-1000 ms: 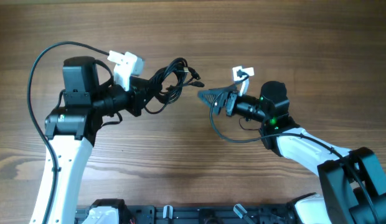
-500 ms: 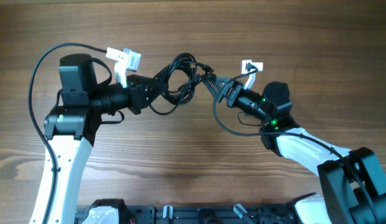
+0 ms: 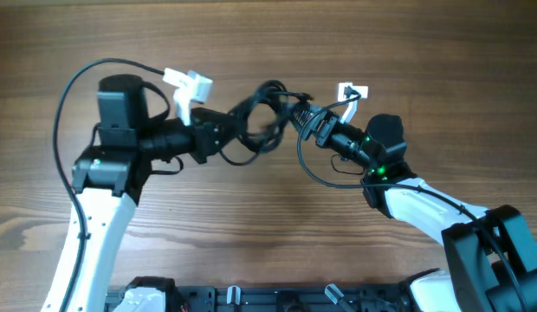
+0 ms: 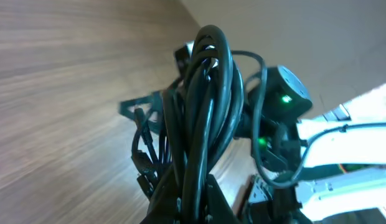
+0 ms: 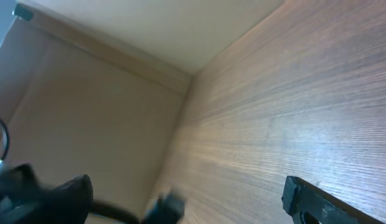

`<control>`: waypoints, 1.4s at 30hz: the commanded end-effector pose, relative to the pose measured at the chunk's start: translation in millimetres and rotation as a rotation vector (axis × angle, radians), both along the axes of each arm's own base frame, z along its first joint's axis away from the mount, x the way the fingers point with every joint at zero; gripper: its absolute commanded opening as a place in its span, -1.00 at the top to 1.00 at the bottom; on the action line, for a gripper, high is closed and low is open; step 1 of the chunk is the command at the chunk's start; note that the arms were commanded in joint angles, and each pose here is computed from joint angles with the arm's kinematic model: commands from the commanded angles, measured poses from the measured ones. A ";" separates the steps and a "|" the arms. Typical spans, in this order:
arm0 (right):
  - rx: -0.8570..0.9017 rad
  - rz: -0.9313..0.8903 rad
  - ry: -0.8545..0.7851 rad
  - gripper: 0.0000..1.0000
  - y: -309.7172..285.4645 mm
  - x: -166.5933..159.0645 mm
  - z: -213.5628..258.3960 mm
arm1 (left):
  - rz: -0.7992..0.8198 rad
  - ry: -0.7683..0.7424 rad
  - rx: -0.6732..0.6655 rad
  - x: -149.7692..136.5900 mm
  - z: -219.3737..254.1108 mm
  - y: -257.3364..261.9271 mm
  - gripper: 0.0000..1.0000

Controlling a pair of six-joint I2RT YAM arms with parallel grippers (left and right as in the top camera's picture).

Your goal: Untangle cables

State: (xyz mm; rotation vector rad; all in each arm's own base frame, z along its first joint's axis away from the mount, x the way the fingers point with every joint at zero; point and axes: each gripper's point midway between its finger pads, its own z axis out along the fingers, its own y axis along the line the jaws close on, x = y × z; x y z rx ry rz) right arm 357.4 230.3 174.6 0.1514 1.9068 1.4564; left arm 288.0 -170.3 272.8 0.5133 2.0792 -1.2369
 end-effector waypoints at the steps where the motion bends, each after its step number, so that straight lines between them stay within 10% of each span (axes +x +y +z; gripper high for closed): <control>1: -0.024 -0.058 -0.016 -0.99 -6.0 7.6 0.1 | -0.068 -0.041 -0.006 -9.9 11.3 -20.7 0.92; 25: -0.341 -0.461 0.341 -0.99 -86.3 18.9 -106.2 | 0.097 0.007 -0.040 15.5 16.2 18.7 0.92; 42: -0.180 0.247 0.141 -0.99 4.7 -46.0 -61.0 | 0.250 -0.121 0.229 40.9 -14.0 56.1 0.92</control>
